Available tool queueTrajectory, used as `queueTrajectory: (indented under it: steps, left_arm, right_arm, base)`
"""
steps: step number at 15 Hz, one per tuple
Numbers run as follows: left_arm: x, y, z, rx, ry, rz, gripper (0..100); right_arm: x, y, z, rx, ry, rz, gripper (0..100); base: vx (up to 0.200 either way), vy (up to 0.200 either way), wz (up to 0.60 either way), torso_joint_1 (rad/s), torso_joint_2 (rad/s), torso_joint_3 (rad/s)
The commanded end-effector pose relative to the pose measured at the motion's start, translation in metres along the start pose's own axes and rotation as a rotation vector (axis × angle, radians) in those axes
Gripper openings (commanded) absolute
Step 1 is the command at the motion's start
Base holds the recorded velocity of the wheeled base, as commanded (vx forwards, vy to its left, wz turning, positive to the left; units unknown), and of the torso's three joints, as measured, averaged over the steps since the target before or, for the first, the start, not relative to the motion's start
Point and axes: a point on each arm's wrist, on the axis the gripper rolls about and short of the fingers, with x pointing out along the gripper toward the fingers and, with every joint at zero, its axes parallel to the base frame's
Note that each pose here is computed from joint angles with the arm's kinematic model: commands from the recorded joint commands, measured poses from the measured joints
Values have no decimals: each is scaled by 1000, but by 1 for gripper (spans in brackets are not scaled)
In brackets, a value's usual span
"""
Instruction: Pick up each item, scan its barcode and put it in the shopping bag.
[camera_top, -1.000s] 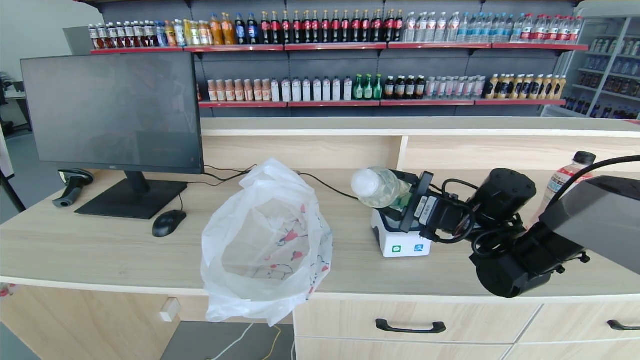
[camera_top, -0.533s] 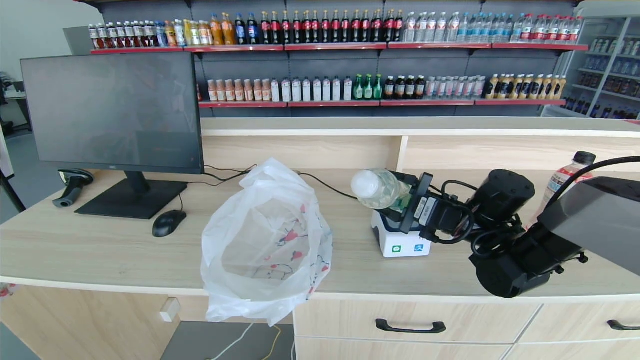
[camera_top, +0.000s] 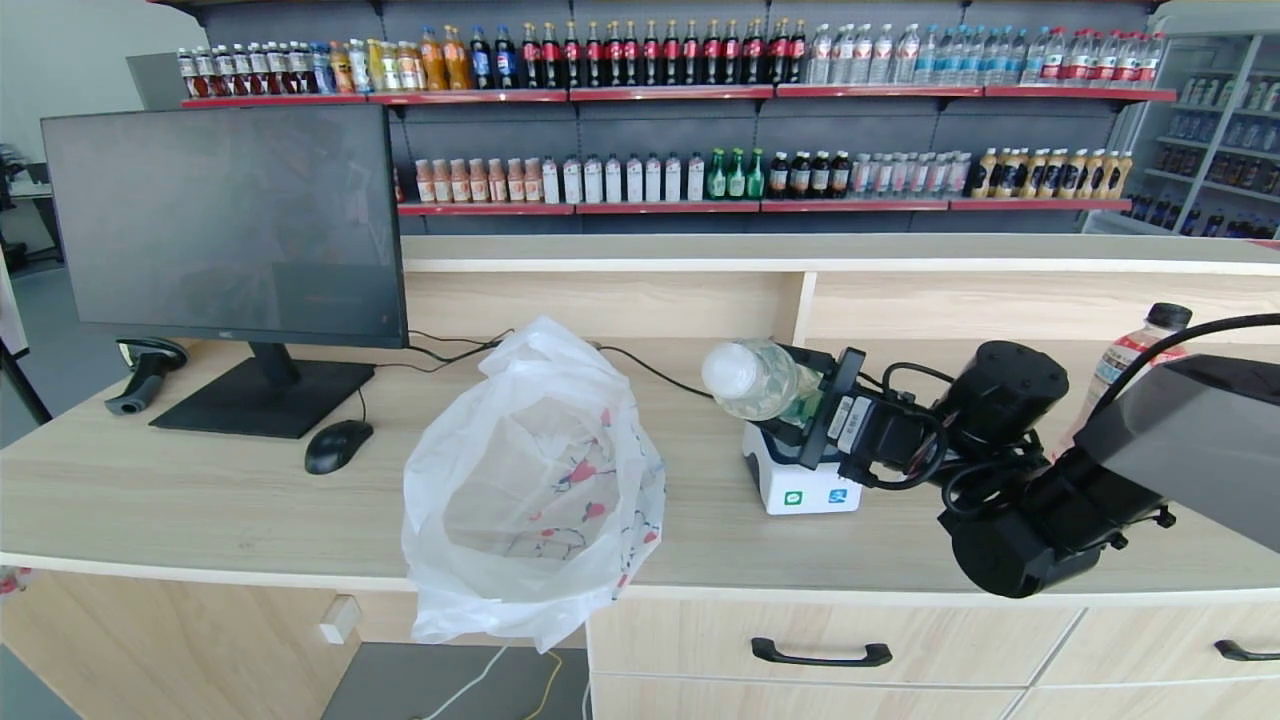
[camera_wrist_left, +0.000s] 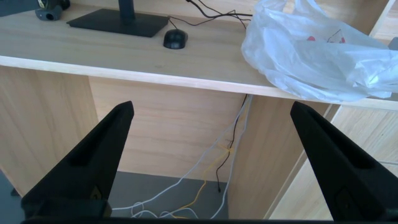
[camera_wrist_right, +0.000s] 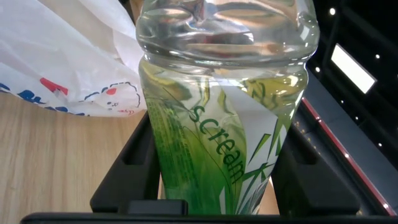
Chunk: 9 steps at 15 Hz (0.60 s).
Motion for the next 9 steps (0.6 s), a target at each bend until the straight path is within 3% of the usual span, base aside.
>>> queueTrajectory:
  steps: [1,9]
  left_arm:
    - [0,0,0,0,-1,1,100]
    - [0,0,0,0,-1,1,100]
  right_arm:
    - [0,-2,2,-3,-3,-3,0]
    - [1,-12,22,1,-35,-17,0]
  base:
    - [0,0,0,0,0,0]
    - [0,0,0,0,0,0]
